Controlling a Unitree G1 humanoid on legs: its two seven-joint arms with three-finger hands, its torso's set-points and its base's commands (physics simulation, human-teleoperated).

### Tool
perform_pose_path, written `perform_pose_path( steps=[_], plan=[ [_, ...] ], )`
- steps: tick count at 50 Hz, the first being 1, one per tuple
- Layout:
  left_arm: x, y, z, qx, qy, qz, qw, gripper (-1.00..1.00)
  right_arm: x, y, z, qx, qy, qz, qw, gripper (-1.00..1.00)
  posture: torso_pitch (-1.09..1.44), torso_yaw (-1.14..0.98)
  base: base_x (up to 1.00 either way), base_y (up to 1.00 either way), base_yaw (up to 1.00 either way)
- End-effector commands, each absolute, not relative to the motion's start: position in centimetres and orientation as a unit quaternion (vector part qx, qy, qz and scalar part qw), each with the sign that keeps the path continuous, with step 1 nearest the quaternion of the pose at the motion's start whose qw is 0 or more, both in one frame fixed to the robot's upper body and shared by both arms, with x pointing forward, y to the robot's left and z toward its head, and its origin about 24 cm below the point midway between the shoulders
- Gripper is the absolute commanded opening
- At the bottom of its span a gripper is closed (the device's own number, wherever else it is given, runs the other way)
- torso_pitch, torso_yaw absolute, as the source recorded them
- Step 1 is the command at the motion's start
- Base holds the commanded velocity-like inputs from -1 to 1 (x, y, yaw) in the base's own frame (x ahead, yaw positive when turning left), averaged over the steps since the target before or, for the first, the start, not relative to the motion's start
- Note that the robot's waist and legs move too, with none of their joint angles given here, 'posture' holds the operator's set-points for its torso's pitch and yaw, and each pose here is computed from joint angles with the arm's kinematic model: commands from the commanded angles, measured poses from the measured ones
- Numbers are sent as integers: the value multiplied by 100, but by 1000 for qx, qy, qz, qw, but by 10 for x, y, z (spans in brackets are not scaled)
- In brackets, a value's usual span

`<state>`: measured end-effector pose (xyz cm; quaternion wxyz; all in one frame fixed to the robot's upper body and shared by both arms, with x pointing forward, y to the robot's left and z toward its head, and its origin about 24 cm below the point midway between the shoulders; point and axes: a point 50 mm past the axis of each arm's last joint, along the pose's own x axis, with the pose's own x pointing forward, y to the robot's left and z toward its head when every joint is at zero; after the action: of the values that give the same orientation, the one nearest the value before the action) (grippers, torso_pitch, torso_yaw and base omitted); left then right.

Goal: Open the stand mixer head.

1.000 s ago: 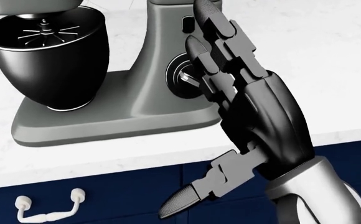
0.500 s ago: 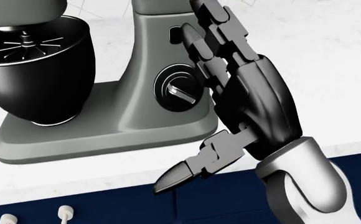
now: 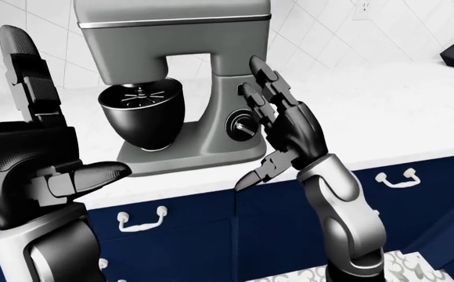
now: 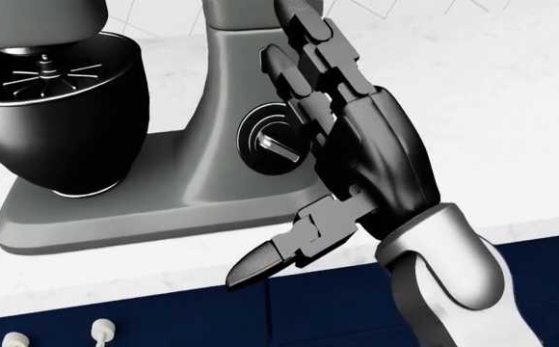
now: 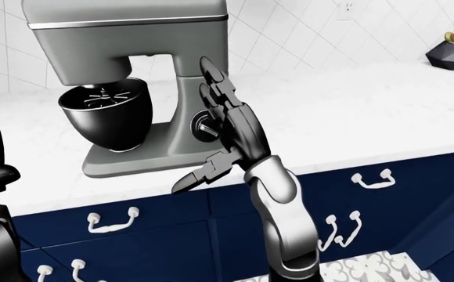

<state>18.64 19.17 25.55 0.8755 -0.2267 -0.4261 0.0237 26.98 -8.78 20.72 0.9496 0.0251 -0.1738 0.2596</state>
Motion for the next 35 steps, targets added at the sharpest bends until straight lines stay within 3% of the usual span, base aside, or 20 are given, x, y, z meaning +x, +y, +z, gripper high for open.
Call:
perform_pose_path(
  steps=[1,35],
  plan=[
    [182,191,262,-223,-448,14,866,100,267,-87,222,24,-217,262,940,100,-18,0,0,0,0],
    [182,190,264,-221,-449,14,866,100,278,-90,217,21,-214,255,943,100,-18,0,0,0,0]
  ],
)
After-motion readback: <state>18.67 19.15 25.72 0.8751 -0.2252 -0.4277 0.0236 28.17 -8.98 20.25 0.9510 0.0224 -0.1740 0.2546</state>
